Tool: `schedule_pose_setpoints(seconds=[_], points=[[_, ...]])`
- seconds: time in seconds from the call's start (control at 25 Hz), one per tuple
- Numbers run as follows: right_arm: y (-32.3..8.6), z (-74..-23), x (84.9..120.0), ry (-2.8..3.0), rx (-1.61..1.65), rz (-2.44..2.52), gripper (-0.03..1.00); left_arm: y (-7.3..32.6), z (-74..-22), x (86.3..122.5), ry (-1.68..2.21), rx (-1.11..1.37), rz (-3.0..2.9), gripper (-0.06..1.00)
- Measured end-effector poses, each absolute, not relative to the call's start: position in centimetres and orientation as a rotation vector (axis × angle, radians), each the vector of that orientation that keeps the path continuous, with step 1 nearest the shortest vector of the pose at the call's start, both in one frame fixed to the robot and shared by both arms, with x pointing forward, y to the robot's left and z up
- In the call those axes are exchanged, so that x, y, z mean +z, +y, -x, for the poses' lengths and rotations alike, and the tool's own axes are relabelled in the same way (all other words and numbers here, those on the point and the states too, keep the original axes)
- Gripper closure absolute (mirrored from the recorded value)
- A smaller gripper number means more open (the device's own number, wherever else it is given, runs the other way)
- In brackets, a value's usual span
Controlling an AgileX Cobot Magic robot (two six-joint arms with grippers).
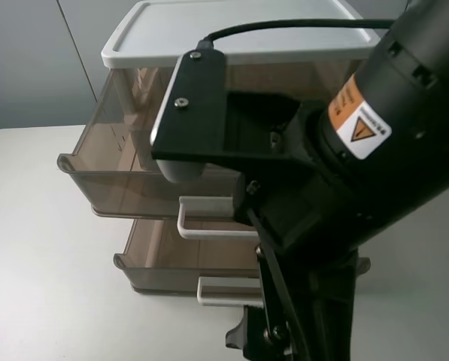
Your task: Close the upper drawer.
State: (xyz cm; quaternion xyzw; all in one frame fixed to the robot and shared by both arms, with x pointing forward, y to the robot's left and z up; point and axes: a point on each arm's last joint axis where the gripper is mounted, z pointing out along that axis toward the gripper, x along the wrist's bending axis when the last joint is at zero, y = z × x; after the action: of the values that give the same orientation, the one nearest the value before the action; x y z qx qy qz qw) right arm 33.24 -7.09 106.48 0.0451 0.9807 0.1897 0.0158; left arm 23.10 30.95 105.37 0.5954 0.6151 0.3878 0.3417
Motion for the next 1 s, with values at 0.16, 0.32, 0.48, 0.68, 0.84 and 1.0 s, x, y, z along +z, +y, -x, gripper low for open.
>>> schedule_pose_setpoints(seconds=[0.16,0.32,0.48,0.68,0.84,1.0], points=[[-7.1,-33.7,106.1,3.026,0.535,-0.126,0.27,31.0,-23.1,105.4,1.600,1.009,-1.548,0.20],[-7.1,-33.9,105.9,3.015,0.504,-0.121,0.27,31.0,-23.1,105.4,1.600,1.009,-1.548,0.20],[-7.0,-34.1,105.6,3.003,0.465,-0.110,0.27,31.0,-23.1,105.4,1.600,1.009,-1.548,0.20],[-7.1,-34.4,105.5,2.972,0.434,-0.093,0.27,31.0,-23.1,105.4,1.601,1.007,-1.546,0.20],[-7.1,-34.8,105.5,2.929,0.430,-0.070,0.27,31.0,-23.1,105.4,1.601,1.007,-1.546,0.20],[-7.0,-35.1,105.5,2.897,0.427,-0.048,0.27,31.0,-23.1,105.4,1.601,1.007,-1.546,0.20]])
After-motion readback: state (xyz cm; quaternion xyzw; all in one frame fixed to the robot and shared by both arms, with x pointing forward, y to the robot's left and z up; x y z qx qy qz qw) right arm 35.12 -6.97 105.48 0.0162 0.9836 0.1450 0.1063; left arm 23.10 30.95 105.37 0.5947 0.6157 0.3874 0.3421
